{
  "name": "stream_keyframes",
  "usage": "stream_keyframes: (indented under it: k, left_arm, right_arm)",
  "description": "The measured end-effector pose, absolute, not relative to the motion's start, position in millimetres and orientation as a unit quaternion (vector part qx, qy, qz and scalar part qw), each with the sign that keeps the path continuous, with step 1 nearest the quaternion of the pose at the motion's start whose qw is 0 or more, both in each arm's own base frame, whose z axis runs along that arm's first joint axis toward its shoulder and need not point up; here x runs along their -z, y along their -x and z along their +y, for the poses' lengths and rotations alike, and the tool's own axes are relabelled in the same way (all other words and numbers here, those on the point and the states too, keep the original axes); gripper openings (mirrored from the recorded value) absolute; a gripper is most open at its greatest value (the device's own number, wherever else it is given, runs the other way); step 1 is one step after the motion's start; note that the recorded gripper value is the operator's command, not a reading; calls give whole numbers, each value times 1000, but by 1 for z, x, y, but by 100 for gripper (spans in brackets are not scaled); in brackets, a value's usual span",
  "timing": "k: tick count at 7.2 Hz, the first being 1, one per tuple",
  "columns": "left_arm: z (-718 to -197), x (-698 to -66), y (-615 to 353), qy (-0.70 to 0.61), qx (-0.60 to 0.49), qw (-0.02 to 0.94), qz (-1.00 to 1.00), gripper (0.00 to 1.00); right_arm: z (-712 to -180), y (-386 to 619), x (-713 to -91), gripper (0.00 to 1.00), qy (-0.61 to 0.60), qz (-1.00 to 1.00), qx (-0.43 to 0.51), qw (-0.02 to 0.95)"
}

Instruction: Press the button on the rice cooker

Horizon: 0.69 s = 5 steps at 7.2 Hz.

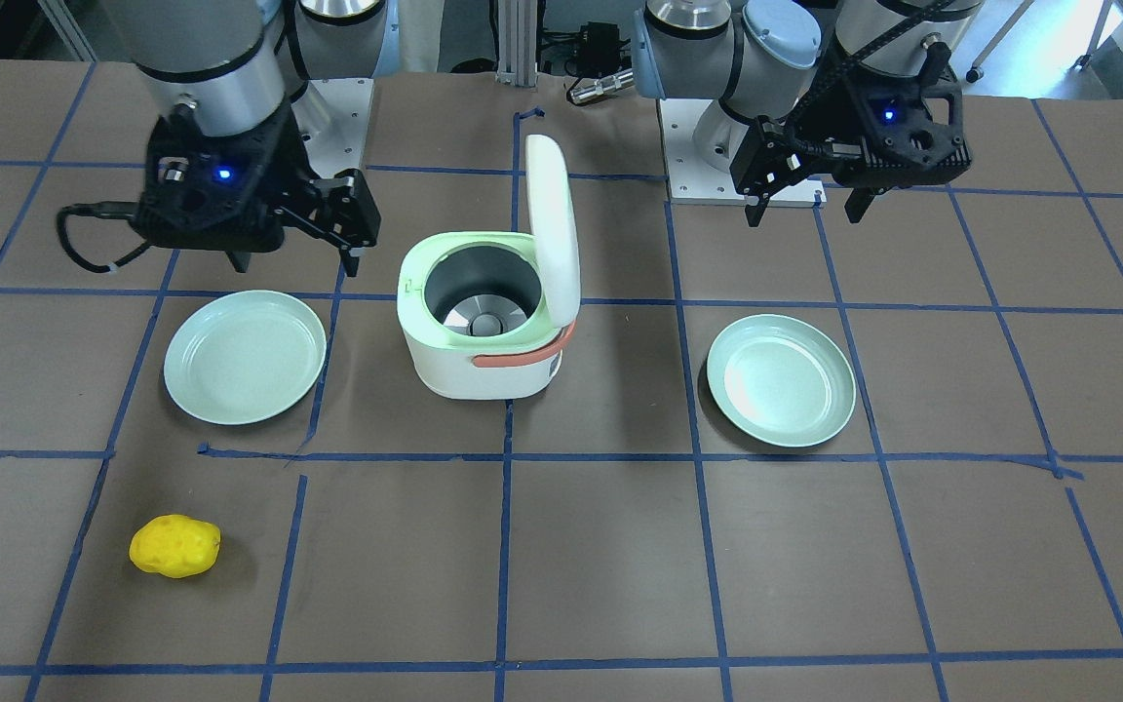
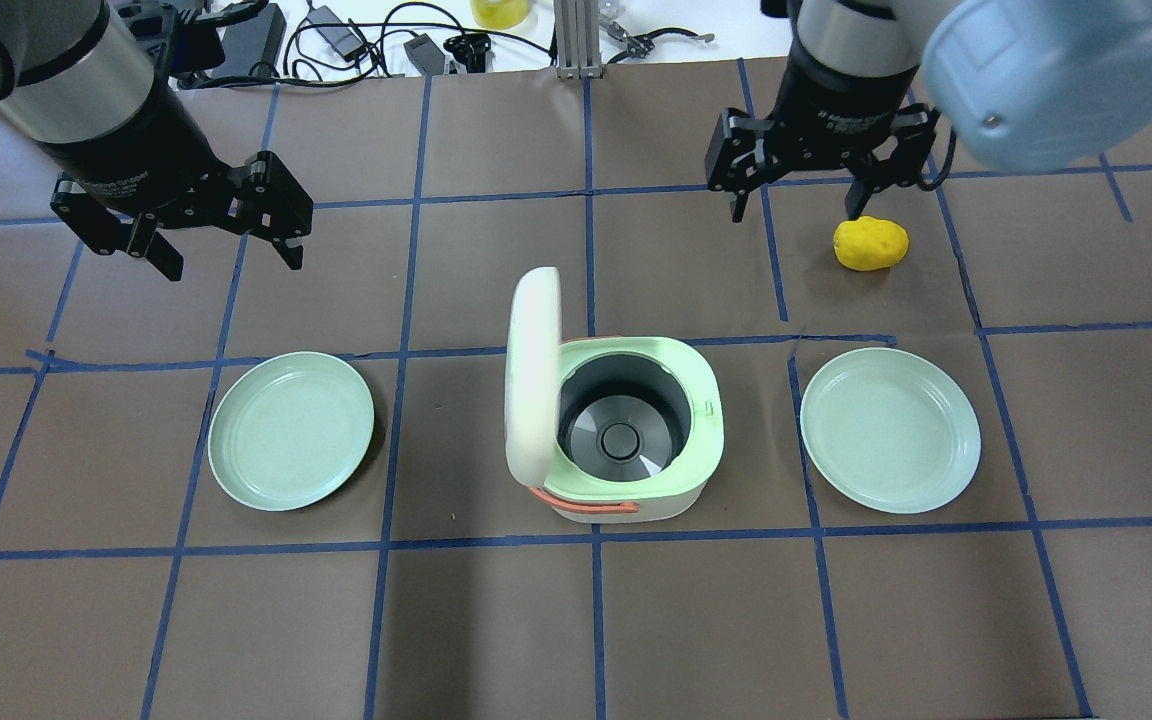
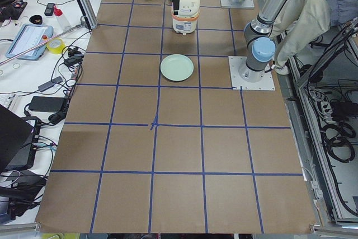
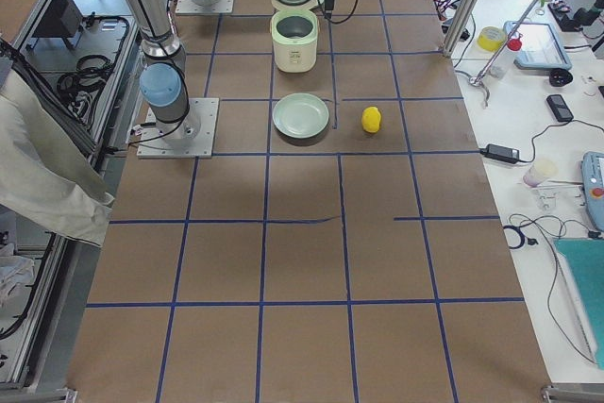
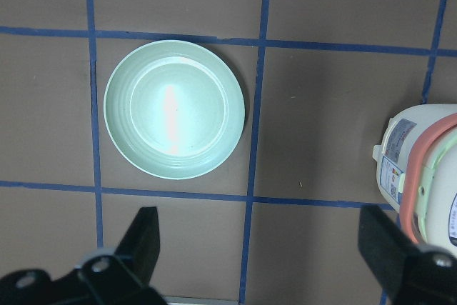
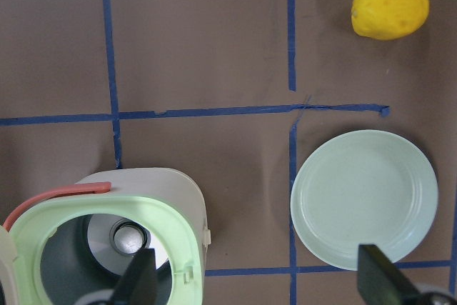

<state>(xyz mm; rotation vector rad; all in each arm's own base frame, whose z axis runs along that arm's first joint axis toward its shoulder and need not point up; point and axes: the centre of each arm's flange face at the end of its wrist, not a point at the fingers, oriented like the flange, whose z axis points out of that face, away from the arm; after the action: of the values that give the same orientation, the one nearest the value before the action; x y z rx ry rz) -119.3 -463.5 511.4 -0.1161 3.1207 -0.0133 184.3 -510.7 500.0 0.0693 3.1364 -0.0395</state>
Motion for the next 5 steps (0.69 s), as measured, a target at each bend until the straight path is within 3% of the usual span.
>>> stream_keyframes:
  k: [5]
  left_arm:
    - [-464,-511,119,37,4,9,999,100]
  right_arm:
    - [-527,-139,-531,100,-31,999,36,-2]
